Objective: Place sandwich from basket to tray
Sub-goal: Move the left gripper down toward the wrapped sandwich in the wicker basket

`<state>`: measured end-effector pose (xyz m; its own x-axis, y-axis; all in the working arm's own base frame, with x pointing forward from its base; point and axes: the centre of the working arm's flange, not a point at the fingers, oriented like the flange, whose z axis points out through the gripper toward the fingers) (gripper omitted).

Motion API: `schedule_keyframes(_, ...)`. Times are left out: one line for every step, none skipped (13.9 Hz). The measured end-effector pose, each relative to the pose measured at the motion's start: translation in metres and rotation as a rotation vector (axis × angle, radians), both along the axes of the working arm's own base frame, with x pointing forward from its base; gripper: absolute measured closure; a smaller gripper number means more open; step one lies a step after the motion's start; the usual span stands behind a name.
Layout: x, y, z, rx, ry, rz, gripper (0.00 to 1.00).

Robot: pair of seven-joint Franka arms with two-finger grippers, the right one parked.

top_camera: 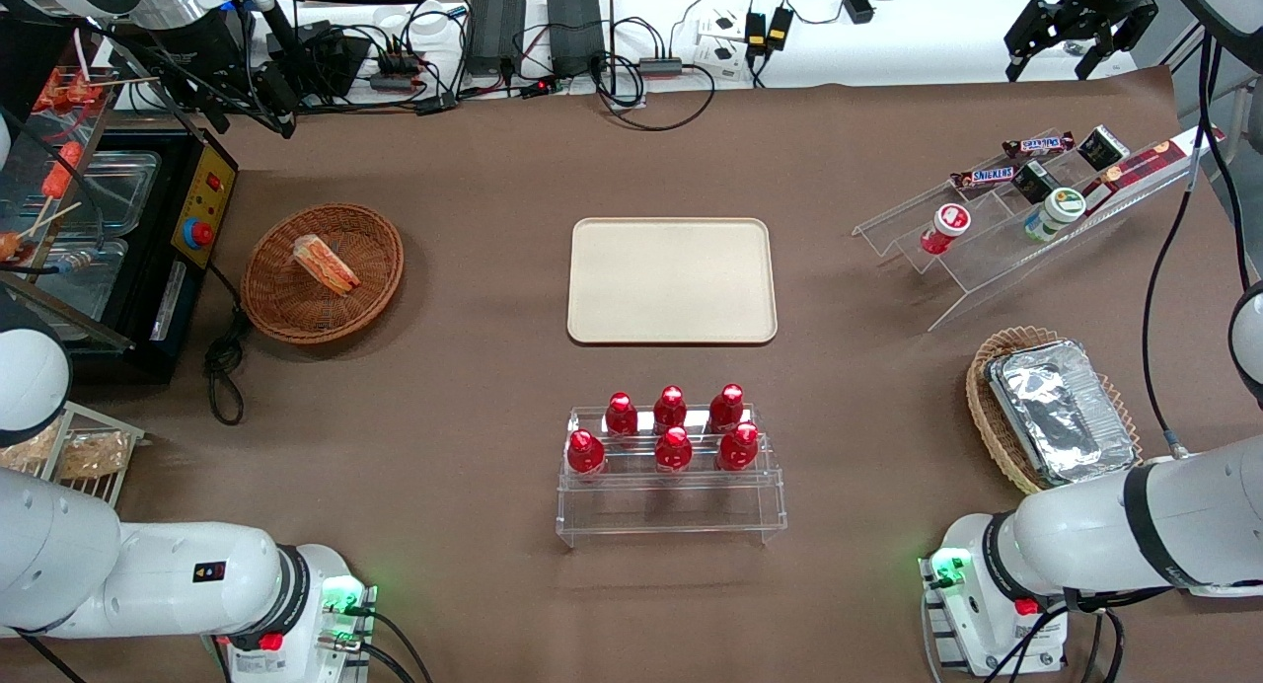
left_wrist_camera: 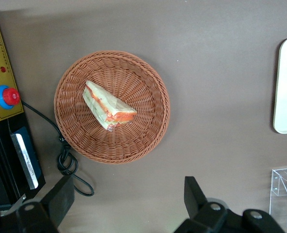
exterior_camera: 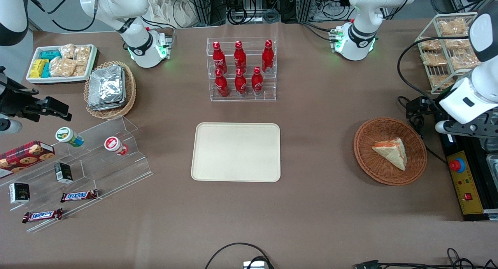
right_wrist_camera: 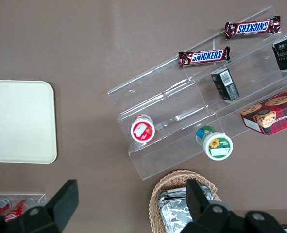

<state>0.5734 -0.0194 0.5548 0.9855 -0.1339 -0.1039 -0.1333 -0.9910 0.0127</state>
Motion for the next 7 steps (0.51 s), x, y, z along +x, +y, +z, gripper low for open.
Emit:
schedule_keyframes(0.0002,0.0004,-0.0004,0.000,0.001,0.000,0.00)
schedule_keyframes(0.0003,0.0003,-0.0007,0.000,0.001,-0.003,0.00)
schedule_keyframes(0.0006,0.0002,-0.0011,-0.002,0.002,-0.007,0.00)
schedule_keyframes(0.0017,0.0002,-0.0013,-0.002,0.003,-0.009,0.00)
schedule_keyframes(0.0023,0.0003,-0.0019,-0.002,0.016,-0.010,0.00)
schedule_keyframes(0.0018,0.0004,-0.0043,-0.001,0.044,-0.010,0.00)
schedule_keyframes(0.0023,0.0006,-0.0073,-0.001,0.060,-0.010,0.00)
